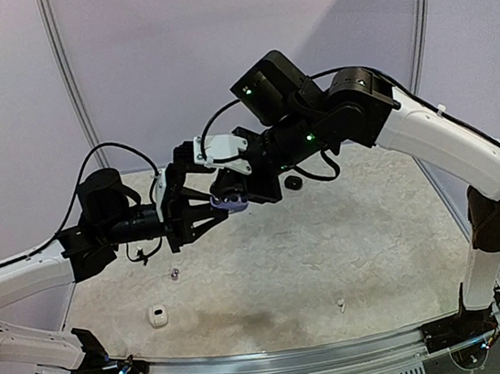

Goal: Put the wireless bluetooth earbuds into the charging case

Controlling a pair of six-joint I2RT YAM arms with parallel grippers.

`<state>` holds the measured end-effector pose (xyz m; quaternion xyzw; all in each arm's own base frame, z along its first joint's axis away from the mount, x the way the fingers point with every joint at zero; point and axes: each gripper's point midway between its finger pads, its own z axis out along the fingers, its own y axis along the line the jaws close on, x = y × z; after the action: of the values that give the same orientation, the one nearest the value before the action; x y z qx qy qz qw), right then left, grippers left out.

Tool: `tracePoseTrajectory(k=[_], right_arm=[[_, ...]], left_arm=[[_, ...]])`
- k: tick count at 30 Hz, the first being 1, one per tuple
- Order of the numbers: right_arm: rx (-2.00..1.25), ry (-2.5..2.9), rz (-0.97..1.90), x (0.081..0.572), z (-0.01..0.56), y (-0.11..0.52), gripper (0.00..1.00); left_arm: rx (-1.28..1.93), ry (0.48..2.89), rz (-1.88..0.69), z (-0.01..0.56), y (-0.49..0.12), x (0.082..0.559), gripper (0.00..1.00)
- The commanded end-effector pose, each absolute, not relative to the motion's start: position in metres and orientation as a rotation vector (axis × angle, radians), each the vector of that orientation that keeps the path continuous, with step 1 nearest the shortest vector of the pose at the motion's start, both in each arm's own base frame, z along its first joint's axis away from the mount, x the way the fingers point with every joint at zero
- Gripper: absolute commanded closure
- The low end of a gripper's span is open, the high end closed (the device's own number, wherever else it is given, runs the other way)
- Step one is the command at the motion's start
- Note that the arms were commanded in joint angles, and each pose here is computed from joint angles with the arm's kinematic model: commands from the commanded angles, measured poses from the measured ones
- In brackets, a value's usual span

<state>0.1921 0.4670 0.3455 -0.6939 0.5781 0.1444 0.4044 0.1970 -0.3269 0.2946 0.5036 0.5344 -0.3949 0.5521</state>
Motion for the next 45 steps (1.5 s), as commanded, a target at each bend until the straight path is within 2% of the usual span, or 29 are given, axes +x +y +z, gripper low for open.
tracePoseTrajectory(k=[1,10,20,26,40,45], right_arm=[[-1.752,1.435,0.391,0.185,0.359,0.461,0.91],[-1.809,1.479,0.355,0.189,0.331,0.467,0.98],[-1.850,1.492,0.319,0.192,0.314,0.470,1.00],[-1.834,1.504,0.301,0.197,0.313,0.471,0.94],[-1.767,1.540,0.248,0.204,0.322,0.458,0.87],[-1.764,1.535,0.267,0.202,0.325,0.457,0.92]], left_arm=[[1.193,1.235,-0.933,0.297,-0.325,0.192,1.00],[1.187,1.228,-0.921,0.300,-0.324,0.193,1.00],[1.166,1.235,-0.902,0.300,-0.324,0.198,1.00],[1.163,1.232,-0.896,0.300,-0.323,0.198,1.00],[1.169,1.229,-0.900,0.298,-0.321,0.195,1.00],[1.171,1.226,-0.900,0.298,-0.321,0.195,1.00]])
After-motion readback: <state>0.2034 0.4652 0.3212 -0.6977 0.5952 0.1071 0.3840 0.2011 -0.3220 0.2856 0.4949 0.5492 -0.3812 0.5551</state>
